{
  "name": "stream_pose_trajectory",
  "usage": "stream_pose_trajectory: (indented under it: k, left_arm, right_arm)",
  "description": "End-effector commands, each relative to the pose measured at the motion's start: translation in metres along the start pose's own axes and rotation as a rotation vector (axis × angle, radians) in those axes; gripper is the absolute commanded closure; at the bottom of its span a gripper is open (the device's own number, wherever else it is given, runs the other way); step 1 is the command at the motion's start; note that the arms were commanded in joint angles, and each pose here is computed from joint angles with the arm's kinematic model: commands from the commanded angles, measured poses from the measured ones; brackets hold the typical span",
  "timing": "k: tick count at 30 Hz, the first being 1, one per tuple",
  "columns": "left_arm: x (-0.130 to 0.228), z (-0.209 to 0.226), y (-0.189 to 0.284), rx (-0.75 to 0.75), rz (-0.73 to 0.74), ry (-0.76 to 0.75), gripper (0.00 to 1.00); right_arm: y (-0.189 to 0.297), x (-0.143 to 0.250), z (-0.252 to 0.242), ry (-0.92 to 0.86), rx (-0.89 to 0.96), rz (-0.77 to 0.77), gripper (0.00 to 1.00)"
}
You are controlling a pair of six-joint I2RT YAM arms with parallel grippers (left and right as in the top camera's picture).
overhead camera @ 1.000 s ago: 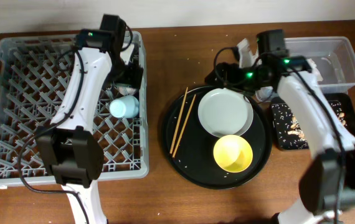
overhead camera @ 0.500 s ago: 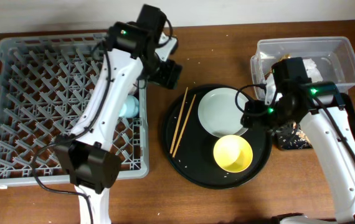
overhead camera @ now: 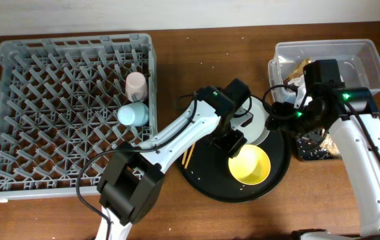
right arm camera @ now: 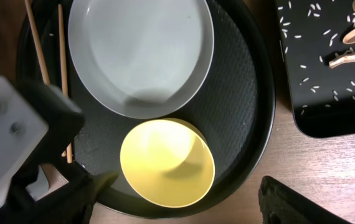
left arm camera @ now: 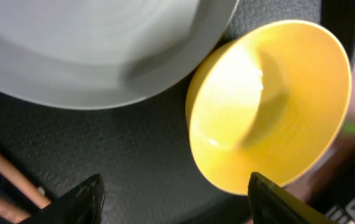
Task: Sort waste into correct bins and load items into the dishwasher rack
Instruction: 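Reach the left gripper to the yellow bowl on the round tray and grasp it, then carry the yellow bowl with the left gripper and stand it in the rack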
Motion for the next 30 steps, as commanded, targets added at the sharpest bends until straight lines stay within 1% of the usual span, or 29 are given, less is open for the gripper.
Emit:
stream_pose_trajectory:
  k: [1, 2, 3, 4, 5, 7, 10, 12, 13, 14, 16, 18, 20, 21, 22, 23, 24, 25, 26, 27, 28, 29, 30]
  left_arm:
    - [0.006, -0.004, -0.018, 0.069, -0.003, 0.003, 0.3]
    - [0.006, -0.004, -0.02, 0.072, -0.006, 0.002, 0.31]
    - [0.006, -0.005, -0.023, 0.084, -0.01, 0.001, 0.37]
    - [0.006, -0.005, -0.026, 0.095, -0.005, 0.003, 0.39]
    - [0.007, -0.004, -0.035, 0.11, 0.011, 0.008, 0.44]
    - [0.009, -0.002, -0.054, 0.153, 0.052, 0.026, 0.47]
    - [0.01, 0.002, -0.055, 0.174, 0.055, 0.043, 0.65]
    - [0.01, 0.001, -0.057, 0.193, 0.06, 0.048, 0.79]
    - [0.01, 0.003, -0.056, 0.193, 0.058, 0.058, 0.91]
    - [0.01, 0.006, -0.055, 0.191, 0.057, 0.078, 0.99]
    - [0.009, 0.013, -0.044, 0.19, 0.059, 0.113, 0.99]
    - [-0.004, 0.015, -0.005, 0.182, 0.015, 0.113, 0.99]
    - [-0.017, 0.038, 0.063, 0.053, -0.086, 0.145, 0.99]
    - [-0.013, 0.061, 0.102, -0.008, -0.135, 0.203, 0.99]
    - [-0.006, 0.084, 0.128, -0.057, -0.163, 0.258, 0.99]
    - [0.006, 0.12, 0.156, -0.147, -0.202, 0.334, 0.99]
    - [0.02, 0.16, 0.178, -0.275, -0.23, 0.417, 0.99]
    - [0.042, 0.212, 0.201, -0.498, -0.239, 0.521, 1.0]
    - [0.06, 0.243, 0.217, -0.679, -0.229, 0.589, 1.0]
    - [0.079, 0.272, 0.244, -0.967, -0.191, 0.658, 0.99]
    - [0.087, 0.283, 0.268, -1.219, -0.17, 0.708, 0.99]
    - [0.089, 0.288, 0.282, -1.336, -0.189, 0.742, 1.0]
    - [0.086, 0.292, 0.292, -1.408, -0.234, 0.776, 1.0]
  right_arm:
    - [0.001, -0.001, -0.005, -0.019, 0.031, -0.013, 0.15]
    - [0.001, -0.001, -0.005, -0.018, 0.03, -0.014, 0.15]
    - [0.001, -0.002, -0.005, -0.019, 0.03, -0.015, 0.15]
    - [0.001, -0.002, -0.005, -0.018, 0.029, -0.016, 0.15]
    - [0.001, -0.002, -0.005, -0.018, 0.029, -0.017, 0.15]
    - [0.001, -0.002, -0.005, -0.018, 0.032, -0.02, 0.15]
    - [0.001, -0.002, -0.006, -0.018, 0.033, -0.019, 0.15]
    - [0.001, -0.002, -0.006, -0.018, 0.033, -0.019, 0.15]
    - [0.001, -0.002, -0.006, -0.018, 0.033, -0.018, 0.15]
    - [0.001, -0.002, -0.006, -0.018, 0.033, -0.018, 0.15]
    - [0.001, -0.002, -0.006, -0.018, 0.033, -0.019, 0.15]
    - [0.001, -0.002, -0.005, -0.017, 0.032, -0.02, 0.15]
    - [0.001, -0.003, -0.005, -0.014, 0.031, -0.025, 0.14]
    - [0.001, -0.005, -0.006, -0.013, 0.042, -0.038, 0.14]
    - [0.001, -0.007, -0.007, -0.012, 0.047, -0.047, 0.14]
    - [0.001, -0.008, -0.006, -0.011, 0.045, -0.051, 0.14]
    - [0.001, -0.008, -0.006, -0.01, 0.042, -0.056, 0.14]
    - [0.001, -0.01, -0.005, -0.009, 0.039, -0.062, 0.14]
    - [0.001, -0.012, -0.004, -0.008, 0.035, -0.072, 0.13]
    - [0.001, -0.014, -0.004, -0.005, 0.031, -0.084, 0.13]
    - [0.001, -0.015, -0.003, -0.004, 0.028, -0.091, 0.13]
    - [0.001, -0.016, -0.003, -0.004, 0.027, -0.094, 0.13]
    - [0.002, -0.015, -0.003, -0.004, 0.026, -0.094, 0.13]
Point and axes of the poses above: each gripper's point midway between its finger pads, its own y axis back along the fingers, its own z axis along the line the jaws close on, x = y × z, the point moved 6 cm from there along y, back along the fingers, and after that the axes turned 3 degrees about -y, right-handed, at the moved point
